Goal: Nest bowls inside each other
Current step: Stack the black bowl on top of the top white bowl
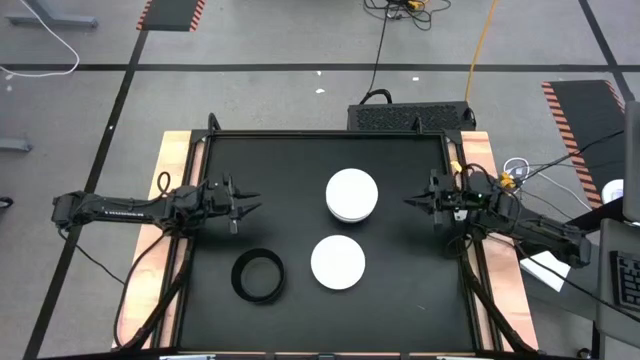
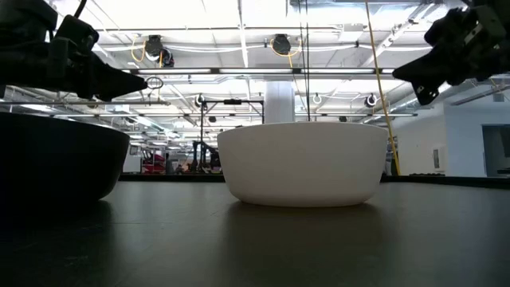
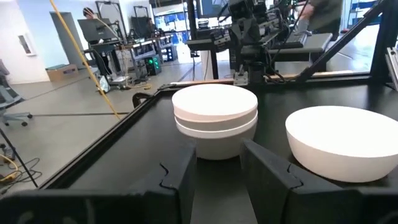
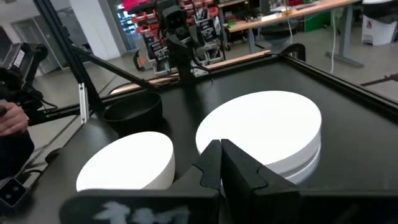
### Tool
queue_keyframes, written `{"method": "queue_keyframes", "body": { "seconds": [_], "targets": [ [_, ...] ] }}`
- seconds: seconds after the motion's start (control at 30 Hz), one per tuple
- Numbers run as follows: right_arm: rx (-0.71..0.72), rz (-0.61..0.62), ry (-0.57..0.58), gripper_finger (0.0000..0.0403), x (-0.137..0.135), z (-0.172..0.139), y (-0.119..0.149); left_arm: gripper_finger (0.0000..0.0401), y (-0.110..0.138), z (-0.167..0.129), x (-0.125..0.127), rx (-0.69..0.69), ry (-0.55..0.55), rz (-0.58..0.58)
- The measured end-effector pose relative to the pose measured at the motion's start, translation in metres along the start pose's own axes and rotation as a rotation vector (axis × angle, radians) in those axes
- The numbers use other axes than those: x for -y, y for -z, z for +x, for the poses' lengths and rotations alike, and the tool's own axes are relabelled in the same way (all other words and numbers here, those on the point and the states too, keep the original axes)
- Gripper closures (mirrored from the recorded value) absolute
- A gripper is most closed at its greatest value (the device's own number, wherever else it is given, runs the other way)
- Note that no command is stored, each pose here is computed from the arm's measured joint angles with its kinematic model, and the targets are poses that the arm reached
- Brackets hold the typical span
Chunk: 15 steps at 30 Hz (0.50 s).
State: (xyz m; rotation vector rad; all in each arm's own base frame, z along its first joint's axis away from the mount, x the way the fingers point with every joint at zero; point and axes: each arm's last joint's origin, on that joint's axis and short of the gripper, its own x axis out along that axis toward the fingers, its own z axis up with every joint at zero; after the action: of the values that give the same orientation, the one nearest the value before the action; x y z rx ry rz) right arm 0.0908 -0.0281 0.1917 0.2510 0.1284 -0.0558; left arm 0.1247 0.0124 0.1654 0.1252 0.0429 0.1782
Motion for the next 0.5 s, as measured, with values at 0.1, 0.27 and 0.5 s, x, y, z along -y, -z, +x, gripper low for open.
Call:
{"method": "queue_keyframes", "body": {
  "seconds": [0.1, 0.27, 0.5],
  "targets": [
    [0.020, -0.010, -0.019, 0.0403, 0.002, 0.005, 0.010, 0.0274, 0.000, 0.000, 0.000, -0.001, 0.000, -0.005],
    [0.051, -0.034, -0.048, 0.0403, 0.003, 0.013, 0.026, 0.0274, 0.000, 0.000, 0.000, -0.002, 0.000, -0.016],
    [0.066, -0.138, -0.067, 0.0403, -0.003, 0.014, 0.027, 0.0274, 0.001, 0.000, 0.000, -0.015, 0.001, -0.036]
  ]
}}
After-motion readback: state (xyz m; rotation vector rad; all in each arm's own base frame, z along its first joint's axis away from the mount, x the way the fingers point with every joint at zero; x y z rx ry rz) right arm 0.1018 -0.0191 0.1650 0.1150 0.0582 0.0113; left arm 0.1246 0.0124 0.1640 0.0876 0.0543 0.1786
